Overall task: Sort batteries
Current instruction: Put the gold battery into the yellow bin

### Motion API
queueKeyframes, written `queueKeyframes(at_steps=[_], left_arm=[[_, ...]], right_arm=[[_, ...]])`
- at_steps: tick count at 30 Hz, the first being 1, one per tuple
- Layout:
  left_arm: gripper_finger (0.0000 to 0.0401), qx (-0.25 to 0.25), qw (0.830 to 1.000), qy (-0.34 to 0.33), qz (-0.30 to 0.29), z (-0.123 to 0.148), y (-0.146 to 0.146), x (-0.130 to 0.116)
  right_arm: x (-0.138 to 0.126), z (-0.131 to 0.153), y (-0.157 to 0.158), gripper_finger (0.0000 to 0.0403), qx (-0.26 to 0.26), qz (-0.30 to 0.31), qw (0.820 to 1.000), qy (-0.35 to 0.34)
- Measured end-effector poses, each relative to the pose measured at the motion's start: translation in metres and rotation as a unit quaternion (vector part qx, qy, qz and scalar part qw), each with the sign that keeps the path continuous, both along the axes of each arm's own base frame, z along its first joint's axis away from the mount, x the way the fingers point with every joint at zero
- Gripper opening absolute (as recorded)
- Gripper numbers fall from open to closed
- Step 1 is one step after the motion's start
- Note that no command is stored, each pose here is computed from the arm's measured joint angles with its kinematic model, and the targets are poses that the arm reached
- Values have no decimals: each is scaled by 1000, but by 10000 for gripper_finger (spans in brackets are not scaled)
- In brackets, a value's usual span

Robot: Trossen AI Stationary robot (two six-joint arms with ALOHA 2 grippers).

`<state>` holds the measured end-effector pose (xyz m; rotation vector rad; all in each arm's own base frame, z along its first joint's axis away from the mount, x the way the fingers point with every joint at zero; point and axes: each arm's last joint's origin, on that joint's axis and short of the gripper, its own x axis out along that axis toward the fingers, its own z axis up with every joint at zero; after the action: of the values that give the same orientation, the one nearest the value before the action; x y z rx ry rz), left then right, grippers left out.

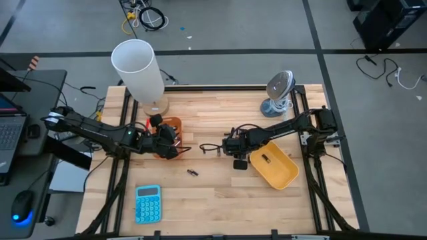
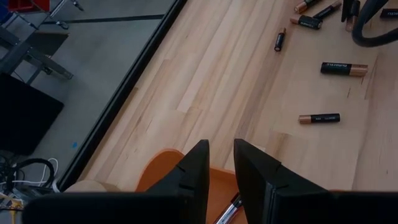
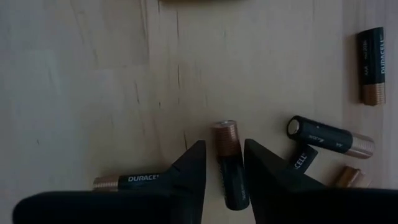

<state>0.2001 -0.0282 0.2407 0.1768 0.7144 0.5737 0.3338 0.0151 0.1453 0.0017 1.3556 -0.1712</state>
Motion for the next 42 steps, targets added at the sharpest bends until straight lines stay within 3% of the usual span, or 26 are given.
queueKeyframes(at_steps=[28, 42], left_arm=[[76, 0, 1000, 1, 0, 0, 0, 0], [76, 0, 1000, 1, 0, 0, 0, 0]], right_arm=[[6, 1, 0, 83, -7, 37, 999, -26], [12, 16, 0, 134, -15, 37, 999, -18]])
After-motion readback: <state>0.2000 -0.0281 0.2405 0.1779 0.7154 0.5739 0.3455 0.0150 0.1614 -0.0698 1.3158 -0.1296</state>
